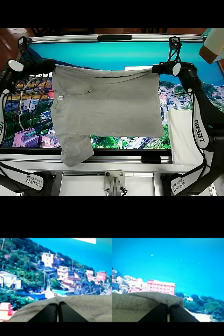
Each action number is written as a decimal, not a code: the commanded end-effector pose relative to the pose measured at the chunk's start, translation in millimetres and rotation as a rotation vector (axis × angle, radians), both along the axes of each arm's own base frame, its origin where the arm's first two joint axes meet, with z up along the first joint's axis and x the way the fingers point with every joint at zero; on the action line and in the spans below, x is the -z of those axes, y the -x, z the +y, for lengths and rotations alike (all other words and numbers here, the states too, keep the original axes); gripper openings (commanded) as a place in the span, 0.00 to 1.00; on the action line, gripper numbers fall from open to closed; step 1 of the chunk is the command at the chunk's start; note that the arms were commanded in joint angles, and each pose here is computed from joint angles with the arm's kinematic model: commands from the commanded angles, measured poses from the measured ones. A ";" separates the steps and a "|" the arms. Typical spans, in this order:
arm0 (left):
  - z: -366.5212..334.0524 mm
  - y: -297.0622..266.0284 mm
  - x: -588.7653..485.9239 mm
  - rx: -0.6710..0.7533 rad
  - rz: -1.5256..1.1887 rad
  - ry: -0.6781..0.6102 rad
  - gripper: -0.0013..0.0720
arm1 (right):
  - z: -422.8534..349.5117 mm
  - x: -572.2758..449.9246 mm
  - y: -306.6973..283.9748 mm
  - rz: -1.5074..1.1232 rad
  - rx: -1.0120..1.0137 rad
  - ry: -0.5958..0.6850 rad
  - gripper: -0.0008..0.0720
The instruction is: Fold the shirts.
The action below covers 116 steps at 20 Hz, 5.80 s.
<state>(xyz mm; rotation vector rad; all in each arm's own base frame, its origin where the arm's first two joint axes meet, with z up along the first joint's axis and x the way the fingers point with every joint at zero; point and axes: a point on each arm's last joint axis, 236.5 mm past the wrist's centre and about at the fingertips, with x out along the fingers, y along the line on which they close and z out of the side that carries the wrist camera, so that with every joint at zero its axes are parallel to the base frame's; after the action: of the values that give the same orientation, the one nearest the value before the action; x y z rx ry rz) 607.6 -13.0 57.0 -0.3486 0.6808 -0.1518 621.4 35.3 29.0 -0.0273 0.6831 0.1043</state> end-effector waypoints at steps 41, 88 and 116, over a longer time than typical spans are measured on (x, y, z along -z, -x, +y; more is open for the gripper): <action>-42.6 424.0 145.0 0.224 0.980 0.272 0.69 | -64.5 -7.2 277.7 0.771 0.030 -0.064 0.67; -48.6 316.5 74.7 0.342 0.589 0.130 0.06 | 0.1 74.6 287.9 0.712 -0.007 -0.148 0.11; -33.4 113.7 55.5 0.319 0.476 0.313 0.99 | -36.9 106.6 107.5 0.609 0.126 -0.410 0.90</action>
<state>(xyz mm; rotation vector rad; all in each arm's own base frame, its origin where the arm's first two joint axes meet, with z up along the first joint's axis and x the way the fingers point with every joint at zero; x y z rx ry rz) 497.8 -41.3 -12.8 -0.6024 1.1871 -0.4562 519.5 -8.7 -66.6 0.2872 1.2167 0.0960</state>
